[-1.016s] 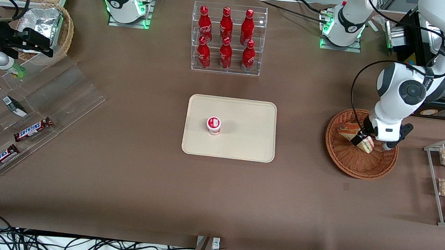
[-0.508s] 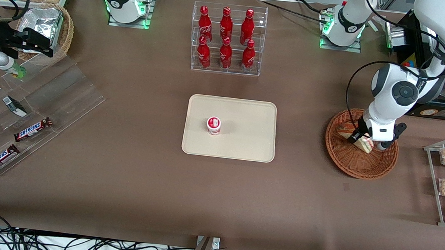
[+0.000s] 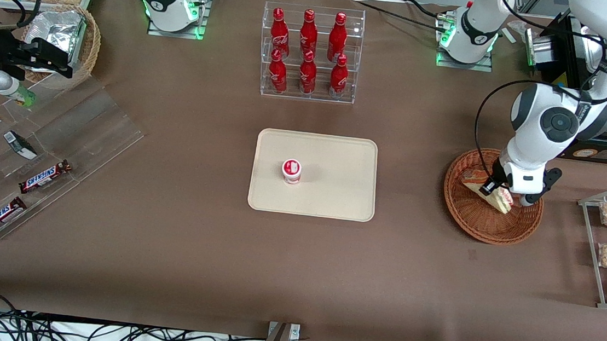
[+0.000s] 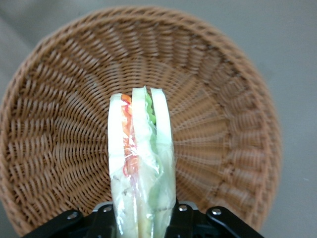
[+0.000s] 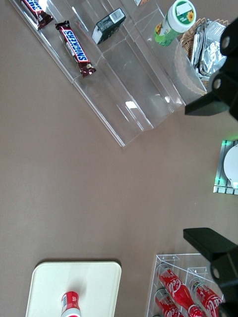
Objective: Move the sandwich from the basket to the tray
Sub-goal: 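Close the left gripper on the wrapped sandwich, then lift the sandwich with the left gripper and carry it toward the cream tray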
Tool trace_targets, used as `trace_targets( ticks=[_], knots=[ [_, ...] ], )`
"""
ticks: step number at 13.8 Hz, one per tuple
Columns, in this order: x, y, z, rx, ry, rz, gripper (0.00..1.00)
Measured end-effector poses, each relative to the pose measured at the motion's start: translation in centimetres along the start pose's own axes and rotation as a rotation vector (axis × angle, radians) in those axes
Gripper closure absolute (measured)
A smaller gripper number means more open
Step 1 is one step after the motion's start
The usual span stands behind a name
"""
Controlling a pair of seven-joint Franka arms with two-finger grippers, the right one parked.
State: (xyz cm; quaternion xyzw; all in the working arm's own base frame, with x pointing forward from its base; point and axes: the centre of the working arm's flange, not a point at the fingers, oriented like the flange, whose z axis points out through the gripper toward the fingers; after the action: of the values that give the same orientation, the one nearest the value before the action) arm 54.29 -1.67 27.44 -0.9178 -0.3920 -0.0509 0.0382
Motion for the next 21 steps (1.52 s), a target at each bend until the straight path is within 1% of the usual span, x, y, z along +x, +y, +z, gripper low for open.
trace_targets(
  ticks=[2,4,5,8,10,11,13,14,16,18,19,21],
  knots=[
    [0.0,2.0,-3.2,0.031,-0.006,0.048,0.80],
    [0.4,3.9,-6.7,0.067,-0.025,0.086,0.80],
    [0.9,4.6,-8.4,0.071,-0.043,0.107,0.80],
    [2.6,5.8,-13.9,0.067,-0.103,0.190,0.80],
    [2.6,7.0,-17.6,0.060,-0.131,0.296,0.80],
    [2.2,8.0,-19.3,0.047,-0.139,0.361,0.80],
    [0.1,10.6,-21.6,0.013,-0.139,0.469,0.80],
    [-1.7,12.1,-21.8,0.002,-0.145,0.520,0.80],
    [-6.0,15.1,-20.9,-0.010,-0.168,0.610,0.80],
    [-10.1,18.1,-19.9,-0.037,-0.173,0.690,0.80],
    [-12.1,19.3,-19.4,-0.045,-0.175,0.725,0.80],
    [-15.5,21.4,-18.1,-0.070,-0.175,0.782,0.80]
  ],
)
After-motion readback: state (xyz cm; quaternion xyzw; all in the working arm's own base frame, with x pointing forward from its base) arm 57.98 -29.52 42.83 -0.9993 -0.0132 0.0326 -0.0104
